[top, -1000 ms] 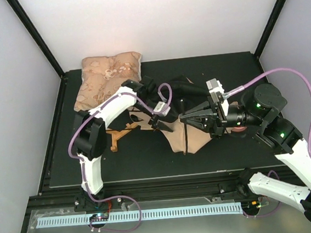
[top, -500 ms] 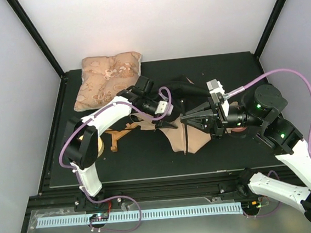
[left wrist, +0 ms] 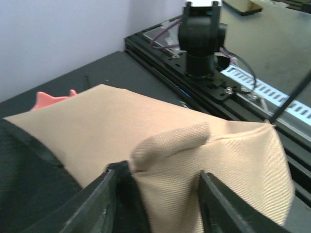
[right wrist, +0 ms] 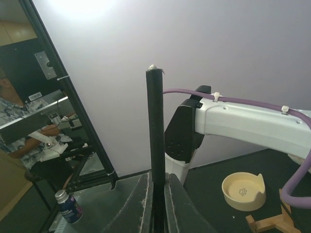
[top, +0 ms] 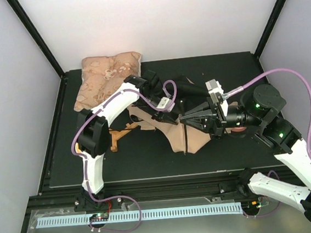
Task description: Set up the pet tent
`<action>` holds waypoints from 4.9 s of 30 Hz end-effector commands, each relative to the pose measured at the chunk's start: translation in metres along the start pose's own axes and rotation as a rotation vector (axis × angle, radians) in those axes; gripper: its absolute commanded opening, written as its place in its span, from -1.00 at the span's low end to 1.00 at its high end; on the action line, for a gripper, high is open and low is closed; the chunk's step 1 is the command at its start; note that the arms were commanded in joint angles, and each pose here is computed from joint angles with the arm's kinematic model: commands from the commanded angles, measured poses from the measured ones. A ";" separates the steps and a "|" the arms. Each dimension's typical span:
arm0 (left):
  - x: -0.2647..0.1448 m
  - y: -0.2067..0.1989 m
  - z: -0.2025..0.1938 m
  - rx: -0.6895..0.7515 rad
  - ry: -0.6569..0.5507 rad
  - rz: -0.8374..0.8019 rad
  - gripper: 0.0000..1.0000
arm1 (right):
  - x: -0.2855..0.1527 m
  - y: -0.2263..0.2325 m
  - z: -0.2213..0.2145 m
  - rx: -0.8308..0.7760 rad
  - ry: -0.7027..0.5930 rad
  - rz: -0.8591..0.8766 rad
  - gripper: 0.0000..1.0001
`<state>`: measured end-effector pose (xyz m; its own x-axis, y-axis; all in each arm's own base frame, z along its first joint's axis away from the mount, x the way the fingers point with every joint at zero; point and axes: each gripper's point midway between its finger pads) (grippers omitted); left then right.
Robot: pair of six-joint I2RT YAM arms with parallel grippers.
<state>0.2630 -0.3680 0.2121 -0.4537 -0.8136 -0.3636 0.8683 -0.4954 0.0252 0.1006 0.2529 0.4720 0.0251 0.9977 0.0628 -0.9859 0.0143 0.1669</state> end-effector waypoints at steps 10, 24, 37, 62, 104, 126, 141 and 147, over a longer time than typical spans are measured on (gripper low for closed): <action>-0.011 -0.015 0.013 -0.043 0.044 0.113 -0.97 | 0.002 -0.011 -0.021 0.086 0.060 -0.037 -0.97; -0.039 -0.039 0.095 -0.221 -0.111 0.440 -0.97 | -0.005 -0.032 -0.079 0.150 0.206 -0.140 -0.97; -0.066 -0.072 0.194 -0.450 -0.242 0.498 -0.97 | -0.007 -0.040 -0.118 0.173 0.326 -0.152 -0.97; -0.117 -0.139 0.297 -0.459 -0.466 0.444 -0.97 | -0.017 -0.048 -0.190 0.320 0.498 -0.177 -0.97; -0.110 -0.143 0.280 -0.484 -0.438 0.436 -0.97 | -0.007 -0.048 -0.175 0.317 0.443 -0.138 -0.97; -0.094 -0.147 0.252 -0.520 -0.326 0.418 -0.97 | -0.004 -0.047 -0.165 0.304 0.427 -0.131 -0.97; -0.085 -0.137 0.227 -0.555 -0.211 0.466 -0.97 | -0.005 -0.046 -0.163 0.305 0.422 -0.128 -0.97; -0.077 -0.135 0.222 -0.568 -0.178 0.449 -0.97 | -0.005 -0.045 -0.163 0.308 0.424 -0.124 -0.97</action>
<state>0.1502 -0.3044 0.4017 0.0105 -0.9308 -0.3653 0.8754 0.1851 -0.4465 0.1191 0.2645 0.3481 0.0233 0.9729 -0.2302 -0.9571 0.0882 0.2760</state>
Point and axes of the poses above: each gripper's point midway between its finger pads, its own x axis out along the fingers, its own y axis along the line the jaws close on, z = x × y, and after that the axes turned 8 degrees about -x, right-handed
